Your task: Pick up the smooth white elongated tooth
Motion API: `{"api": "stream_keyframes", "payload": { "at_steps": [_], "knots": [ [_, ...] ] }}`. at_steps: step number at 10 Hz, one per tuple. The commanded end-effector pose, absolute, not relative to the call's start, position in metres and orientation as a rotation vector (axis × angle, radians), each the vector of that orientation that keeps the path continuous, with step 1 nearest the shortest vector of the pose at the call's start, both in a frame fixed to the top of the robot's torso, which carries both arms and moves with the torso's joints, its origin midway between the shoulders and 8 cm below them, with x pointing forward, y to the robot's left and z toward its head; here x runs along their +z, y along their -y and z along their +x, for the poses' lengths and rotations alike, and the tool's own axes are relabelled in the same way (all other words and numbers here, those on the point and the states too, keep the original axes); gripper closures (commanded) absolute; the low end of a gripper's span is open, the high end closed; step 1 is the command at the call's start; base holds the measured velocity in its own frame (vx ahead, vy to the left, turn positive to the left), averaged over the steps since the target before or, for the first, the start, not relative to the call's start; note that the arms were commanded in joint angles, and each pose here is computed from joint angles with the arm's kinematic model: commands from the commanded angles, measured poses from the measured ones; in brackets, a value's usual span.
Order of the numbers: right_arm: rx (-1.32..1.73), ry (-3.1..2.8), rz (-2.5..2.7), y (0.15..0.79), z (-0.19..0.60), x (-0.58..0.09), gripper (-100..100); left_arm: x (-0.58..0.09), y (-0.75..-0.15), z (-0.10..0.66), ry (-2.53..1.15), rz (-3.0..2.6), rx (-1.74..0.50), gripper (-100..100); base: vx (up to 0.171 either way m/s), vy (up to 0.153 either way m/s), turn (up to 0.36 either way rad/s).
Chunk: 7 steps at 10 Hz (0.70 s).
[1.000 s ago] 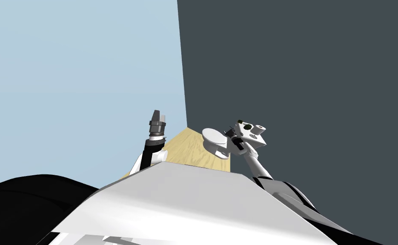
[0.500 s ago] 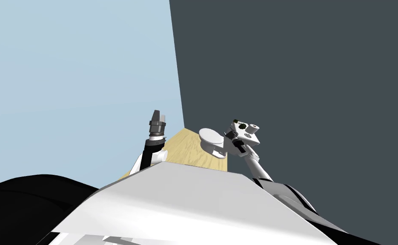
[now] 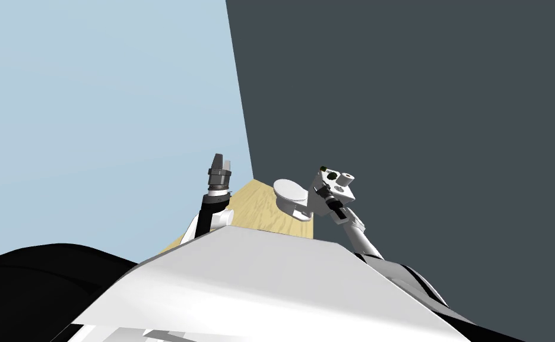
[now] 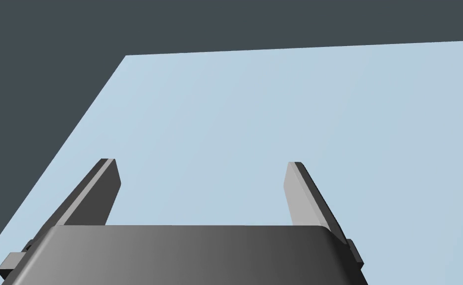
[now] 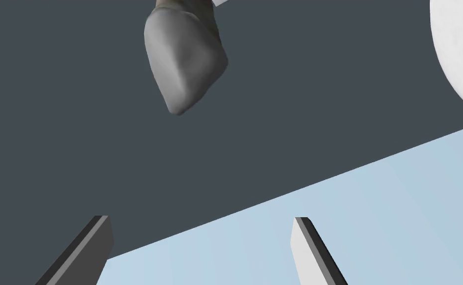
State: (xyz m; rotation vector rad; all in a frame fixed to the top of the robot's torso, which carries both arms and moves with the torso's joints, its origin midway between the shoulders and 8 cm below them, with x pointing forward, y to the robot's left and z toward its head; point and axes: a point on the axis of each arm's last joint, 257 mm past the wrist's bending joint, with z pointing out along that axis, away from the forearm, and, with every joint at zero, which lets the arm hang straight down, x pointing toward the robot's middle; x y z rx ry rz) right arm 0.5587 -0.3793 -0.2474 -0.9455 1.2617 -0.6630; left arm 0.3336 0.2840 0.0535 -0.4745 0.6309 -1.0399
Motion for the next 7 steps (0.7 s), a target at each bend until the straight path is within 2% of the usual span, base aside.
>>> {"api": "stream_keyframes", "payload": {
  "at_steps": [1, 4, 5, 6, 7],
  "knots": [
    [-0.672, -1.253, -0.943, 0.385, 0.551, -0.252, -100, 0.053, -0.284, 0.334, -0.631, -0.475, -1.04, 0, 0.059, -0.122, -0.046],
    [-0.691, -1.249, -0.937, 0.396, 0.536, -0.259, -100, 0.053, -0.284, 0.334, -0.631, -0.475, -1.04, 0, 0.054, -0.116, -0.045],
    [-0.687, -1.251, -0.937, 0.395, 0.538, -0.258, -100, 0.053, -0.284, 0.334, -0.631, -0.475, -1.04, 0, 0.019, -0.043, -0.005],
    [-0.688, -1.249, -0.938, 0.395, 0.537, -0.259, 0, 0.053, -0.284, 0.334, -0.631, -0.475, -1.04, 0, 0.004, -0.009, 0.003],
    [-0.709, -1.231, -0.935, 0.404, 0.549, -0.237, -100, 0.054, -0.284, 0.334, -0.631, -0.475, -1.04, 0, -0.008, 0.049, 0.048]
  ]
}}
